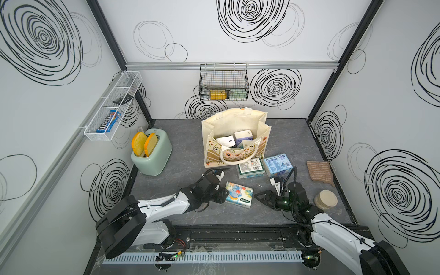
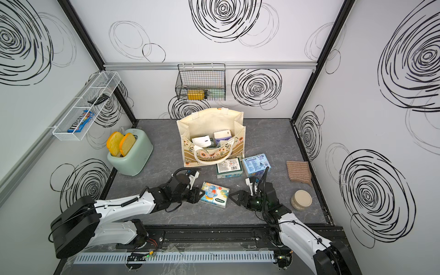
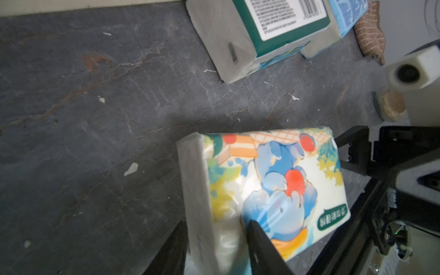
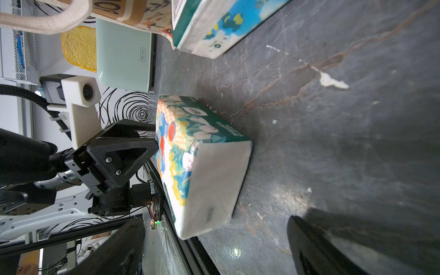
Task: Put tissues into the canvas bag
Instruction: Pick up the pack of facial tissues from the center of the board.
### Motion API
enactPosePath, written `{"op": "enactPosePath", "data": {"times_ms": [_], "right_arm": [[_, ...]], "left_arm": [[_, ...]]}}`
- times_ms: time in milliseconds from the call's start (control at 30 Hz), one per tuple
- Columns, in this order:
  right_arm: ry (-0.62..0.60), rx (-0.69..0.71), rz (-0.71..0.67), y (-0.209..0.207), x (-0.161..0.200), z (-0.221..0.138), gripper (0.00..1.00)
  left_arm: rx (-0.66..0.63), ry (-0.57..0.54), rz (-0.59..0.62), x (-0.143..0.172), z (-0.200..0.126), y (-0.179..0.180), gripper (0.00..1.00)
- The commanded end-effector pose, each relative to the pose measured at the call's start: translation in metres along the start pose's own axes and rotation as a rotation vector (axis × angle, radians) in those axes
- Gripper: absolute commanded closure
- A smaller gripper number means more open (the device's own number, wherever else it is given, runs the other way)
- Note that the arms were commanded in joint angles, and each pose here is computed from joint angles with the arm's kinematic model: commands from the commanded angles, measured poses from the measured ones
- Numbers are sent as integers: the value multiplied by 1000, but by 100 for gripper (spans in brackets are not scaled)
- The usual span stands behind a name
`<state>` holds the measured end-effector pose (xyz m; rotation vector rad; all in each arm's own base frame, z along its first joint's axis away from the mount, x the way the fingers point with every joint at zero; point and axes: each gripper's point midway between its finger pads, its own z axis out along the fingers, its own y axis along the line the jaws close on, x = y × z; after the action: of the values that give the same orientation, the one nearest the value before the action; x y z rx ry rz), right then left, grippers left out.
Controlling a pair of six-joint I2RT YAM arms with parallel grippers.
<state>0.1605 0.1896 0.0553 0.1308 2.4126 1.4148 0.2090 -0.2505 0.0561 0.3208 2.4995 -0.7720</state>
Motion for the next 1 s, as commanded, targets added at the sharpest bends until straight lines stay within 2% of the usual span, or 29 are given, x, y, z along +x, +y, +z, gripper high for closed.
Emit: {"op": "enactPosePath", "data": {"times_ms": [0, 100, 233, 433, 600, 733, 967], "right_arm": [[-10, -13, -6, 1, 0, 0, 2], [-10, -12, -6, 0, 1, -1, 3], [-16, -16, -12, 1, 1, -2, 3], [-19, -15, -22, -1, 3, -3, 3], [-15, -18, -24, -3, 6, -3, 3], [-13, -31, -24, -4, 9, -3, 3], [-6, -78, 31, 0, 11, 0, 3]], "left_arm": [[-7, 9, 27, 0, 3, 0, 58], [2, 14, 21, 1, 5, 1, 63], [21, 37, 14, 7, 9, 1, 83], [43, 44, -4, 11, 8, 1, 100], [78, 37, -29, 9, 5, -1, 100], [174, 13, -84, 4, -2, -10, 100], [204, 14, -147, 8, -3, 1, 100]]}}
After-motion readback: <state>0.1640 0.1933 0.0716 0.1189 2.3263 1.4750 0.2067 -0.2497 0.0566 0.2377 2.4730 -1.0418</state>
